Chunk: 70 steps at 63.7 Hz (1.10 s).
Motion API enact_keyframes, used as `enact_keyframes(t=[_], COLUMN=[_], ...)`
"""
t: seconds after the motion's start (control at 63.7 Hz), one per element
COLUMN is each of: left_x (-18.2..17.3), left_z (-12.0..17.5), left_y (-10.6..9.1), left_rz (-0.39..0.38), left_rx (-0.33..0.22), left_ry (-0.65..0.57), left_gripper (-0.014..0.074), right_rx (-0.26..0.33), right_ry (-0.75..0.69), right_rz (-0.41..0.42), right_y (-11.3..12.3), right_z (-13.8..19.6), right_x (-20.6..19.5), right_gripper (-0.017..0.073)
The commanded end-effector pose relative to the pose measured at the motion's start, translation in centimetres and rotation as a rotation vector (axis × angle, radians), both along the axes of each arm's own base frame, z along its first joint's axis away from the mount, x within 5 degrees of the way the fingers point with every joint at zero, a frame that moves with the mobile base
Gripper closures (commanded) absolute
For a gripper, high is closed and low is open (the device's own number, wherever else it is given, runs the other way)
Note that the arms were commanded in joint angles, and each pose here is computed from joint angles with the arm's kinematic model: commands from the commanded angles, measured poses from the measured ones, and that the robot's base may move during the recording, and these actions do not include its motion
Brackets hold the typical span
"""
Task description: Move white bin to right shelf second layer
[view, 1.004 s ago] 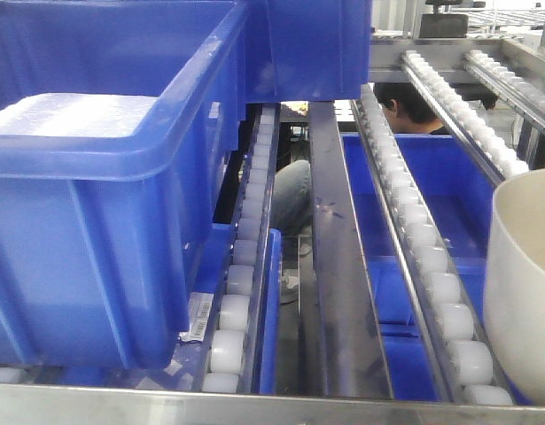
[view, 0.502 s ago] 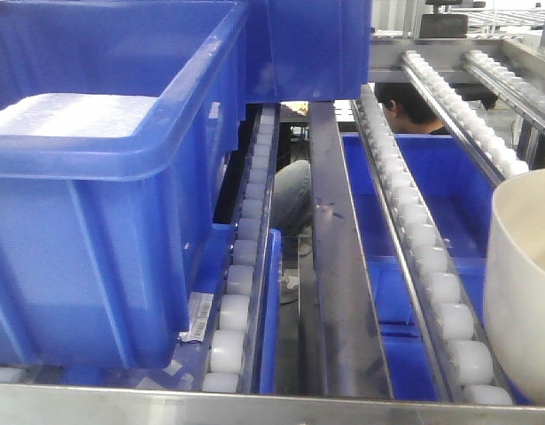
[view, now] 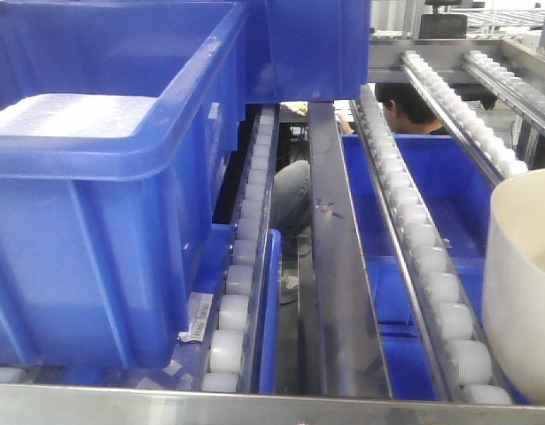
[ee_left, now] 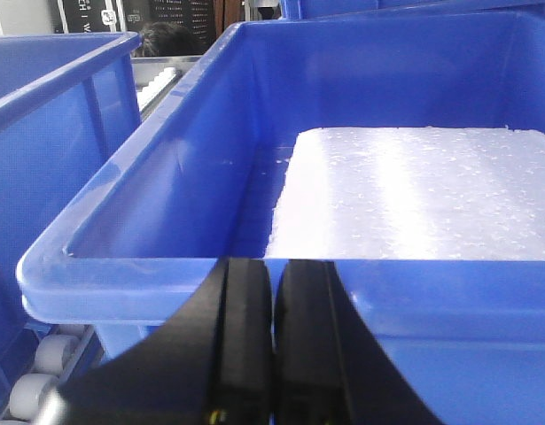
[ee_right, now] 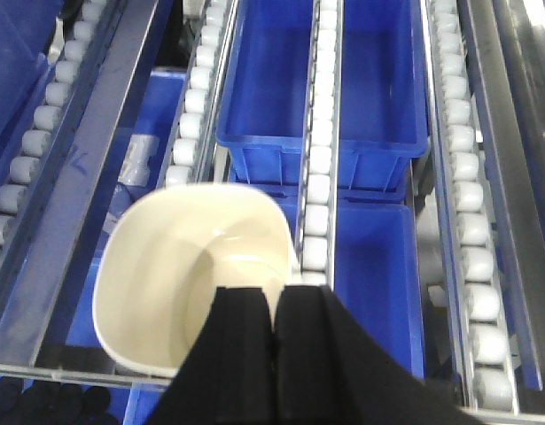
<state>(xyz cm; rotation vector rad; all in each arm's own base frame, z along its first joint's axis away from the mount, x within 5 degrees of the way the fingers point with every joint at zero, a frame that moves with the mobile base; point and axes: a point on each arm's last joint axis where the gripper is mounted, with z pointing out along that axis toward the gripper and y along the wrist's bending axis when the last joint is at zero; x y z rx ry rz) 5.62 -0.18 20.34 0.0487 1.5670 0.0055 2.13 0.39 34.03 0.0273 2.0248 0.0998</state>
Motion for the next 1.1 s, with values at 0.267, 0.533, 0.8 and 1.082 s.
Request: enact_keyframes(t=[0.267,0.533,0.8,1.082], left_x=[0.0,0.0,0.0,0.0], left_z=[-0.4,-0.4,-0.4,-0.4], left_y=[0.1,0.1,0.1,0.1], left_rz=[0.006,0.006,0.006,0.006], left_rx=[-0.010,-0.010,-0.010,-0.010], left_ry=[-0.063,-0.063,-0.063,-0.063], left_gripper=[0.0509,0.0509,0.0509,0.0509], right_rx=[0.053,0.036,-0.040,-0.036], right_ry=[-0.065,-0.091,-0.380,-0.632], right_rz=[0.025,0.012,-0.007,-0.034], right_y=[0.4,0.2,-0.1,-0.3], right_z=[-2.4,-2.4,-2.8,-9.7], right_x=[-0.8,-0.6,1.1,2.5], right_gripper=[0.0503,0.0503,0.0503,0.0503])
